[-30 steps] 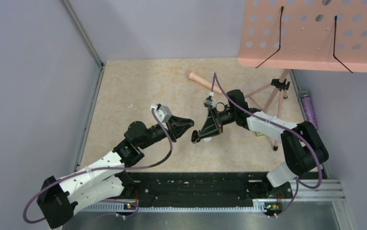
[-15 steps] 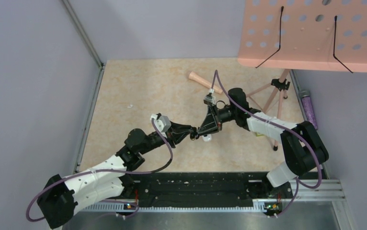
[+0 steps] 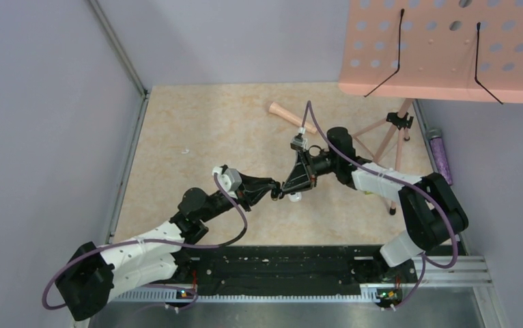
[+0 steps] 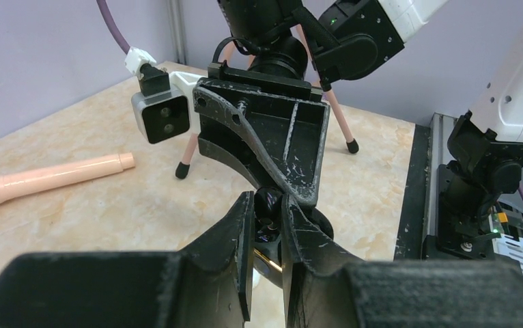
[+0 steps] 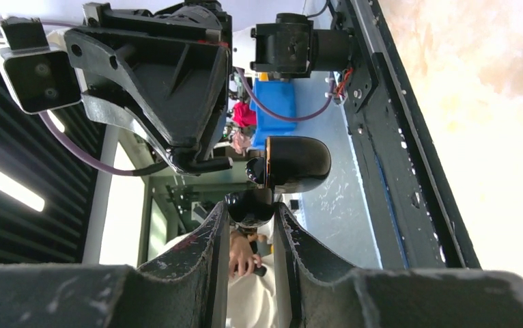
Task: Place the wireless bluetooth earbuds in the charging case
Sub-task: Insert the right earbud into the left side groove of the charging case.
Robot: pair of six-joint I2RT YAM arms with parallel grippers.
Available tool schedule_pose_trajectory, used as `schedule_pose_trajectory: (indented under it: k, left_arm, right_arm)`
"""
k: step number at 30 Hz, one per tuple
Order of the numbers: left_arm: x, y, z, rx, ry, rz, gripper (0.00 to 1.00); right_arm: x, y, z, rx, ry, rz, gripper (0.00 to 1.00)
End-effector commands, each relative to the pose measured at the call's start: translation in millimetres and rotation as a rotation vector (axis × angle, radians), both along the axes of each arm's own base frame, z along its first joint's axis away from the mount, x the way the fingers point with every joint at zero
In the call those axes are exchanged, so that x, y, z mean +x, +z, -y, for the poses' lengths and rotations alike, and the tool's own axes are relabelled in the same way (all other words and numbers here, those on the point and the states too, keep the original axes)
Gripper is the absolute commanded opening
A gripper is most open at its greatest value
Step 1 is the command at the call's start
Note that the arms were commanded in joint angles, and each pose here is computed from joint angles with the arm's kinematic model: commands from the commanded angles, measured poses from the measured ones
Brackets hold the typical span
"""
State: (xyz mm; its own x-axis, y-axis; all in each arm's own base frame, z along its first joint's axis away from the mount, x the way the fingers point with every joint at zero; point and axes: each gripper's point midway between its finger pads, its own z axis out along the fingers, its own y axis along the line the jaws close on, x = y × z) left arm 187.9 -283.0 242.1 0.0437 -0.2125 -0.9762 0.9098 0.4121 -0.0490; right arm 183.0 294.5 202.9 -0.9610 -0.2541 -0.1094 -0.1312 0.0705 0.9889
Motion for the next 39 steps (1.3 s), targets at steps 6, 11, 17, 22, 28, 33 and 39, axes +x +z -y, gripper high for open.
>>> schedule_pose_trajectory:
  k: [6,11,17,22,28,33,39]
  left_arm:
    - [-0.2,26.0,-1.7,-0.093,0.008,0.1,0.0]
    - [-0.8,27.9,-0.7,-0.101,0.002,0.108,0.0]
    - [-1.6,29.4,-1.3,-0.105,0.001,0.108,0.0]
    - [-1.3,24.2,-1.0,-0.081,0.001,0.101,0.0]
    - [0.9,24.6,-0.4,-0.093,0.008,0.091,0.0]
    - [-0.9,29.4,2.1,-0.107,-0.011,0.09,0.0]
    - [-5.7,25.2,8.4,-0.094,-0.056,0.08,0.0]
  right_arm:
    - [-4.3,21.4,3.7,0.094,-0.001,-0.012,0.0]
    - [-11.4,39.8,7.8,0.179,-0.006,-0.11,0.0]
    - [-17.1,43.6,7.8,0.23,0.016,-0.101,0.0]
    - [-18.2,43.3,7.9,0.232,0.019,-0.09,0.0]
    - [-26.8,40.3,12.0,0.234,0.025,-0.054,0.0]
    - [-32.6,37.4,14.4,0.234,0.028,-0.041,0.0]
    - [-30.9,38.1,13.6,0.237,0.023,-0.042,0.0]
